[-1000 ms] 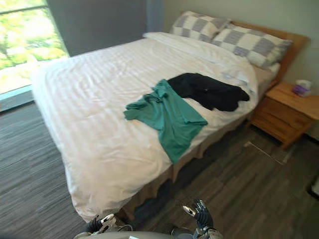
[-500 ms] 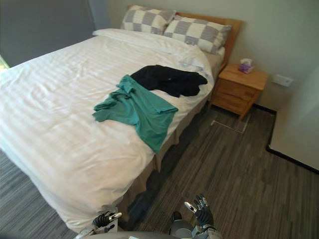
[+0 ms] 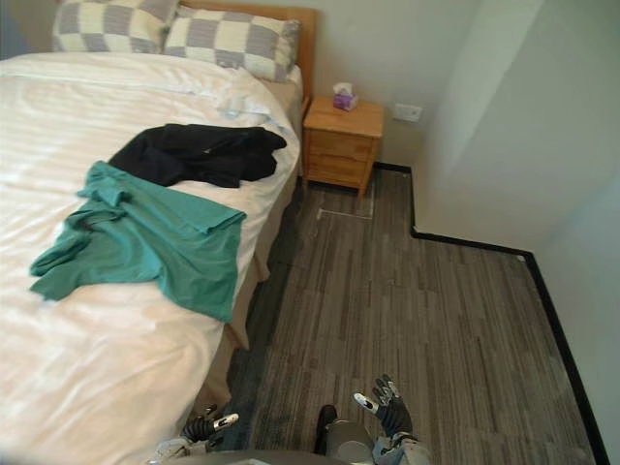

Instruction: Tidy the bed and pick cloth on bed and put in laundry

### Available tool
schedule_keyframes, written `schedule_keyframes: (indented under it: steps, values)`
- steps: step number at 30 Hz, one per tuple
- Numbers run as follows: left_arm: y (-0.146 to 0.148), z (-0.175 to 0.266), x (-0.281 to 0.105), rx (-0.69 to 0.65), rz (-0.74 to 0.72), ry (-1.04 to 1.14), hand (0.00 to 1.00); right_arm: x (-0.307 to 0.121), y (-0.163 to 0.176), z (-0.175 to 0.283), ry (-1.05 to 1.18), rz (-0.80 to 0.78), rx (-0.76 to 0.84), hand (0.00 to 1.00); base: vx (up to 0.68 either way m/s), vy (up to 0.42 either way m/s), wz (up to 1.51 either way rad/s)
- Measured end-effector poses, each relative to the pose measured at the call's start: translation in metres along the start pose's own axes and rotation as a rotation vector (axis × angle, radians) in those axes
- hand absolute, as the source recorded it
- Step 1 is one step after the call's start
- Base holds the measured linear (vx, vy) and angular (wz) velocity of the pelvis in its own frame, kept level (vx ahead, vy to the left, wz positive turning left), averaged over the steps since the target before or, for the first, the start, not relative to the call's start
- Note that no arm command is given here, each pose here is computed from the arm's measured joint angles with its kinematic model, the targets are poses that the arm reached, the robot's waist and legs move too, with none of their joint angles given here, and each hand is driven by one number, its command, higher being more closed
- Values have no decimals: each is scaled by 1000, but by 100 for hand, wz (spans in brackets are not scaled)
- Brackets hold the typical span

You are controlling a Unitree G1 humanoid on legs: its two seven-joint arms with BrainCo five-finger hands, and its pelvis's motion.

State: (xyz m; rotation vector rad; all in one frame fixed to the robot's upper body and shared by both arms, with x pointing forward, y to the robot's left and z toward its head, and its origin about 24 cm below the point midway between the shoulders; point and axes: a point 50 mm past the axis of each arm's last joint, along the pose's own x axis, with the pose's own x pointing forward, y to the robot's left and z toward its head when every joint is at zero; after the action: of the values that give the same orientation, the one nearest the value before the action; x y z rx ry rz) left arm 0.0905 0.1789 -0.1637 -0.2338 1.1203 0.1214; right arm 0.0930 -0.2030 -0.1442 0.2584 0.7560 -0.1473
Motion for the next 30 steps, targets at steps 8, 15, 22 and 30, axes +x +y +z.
schedule_keyframes:
  steps: [8,15,22,30]
  values:
    - [9,3,-1,25,42,-10,0,-2,-1,-10,64,7,21,0,17,93,-32]
    - [13,1,-1,-68,68,-28,0,2,-3,-7,102,24,-24,0,113,-17,-59]
    - [10,-2,0,-66,62,8,0,1,-12,-9,141,-12,-16,0,-17,14,-23]
    - [13,-7,-3,-171,79,-19,0,-8,-15,-20,126,-55,129,0,2,-2,10]
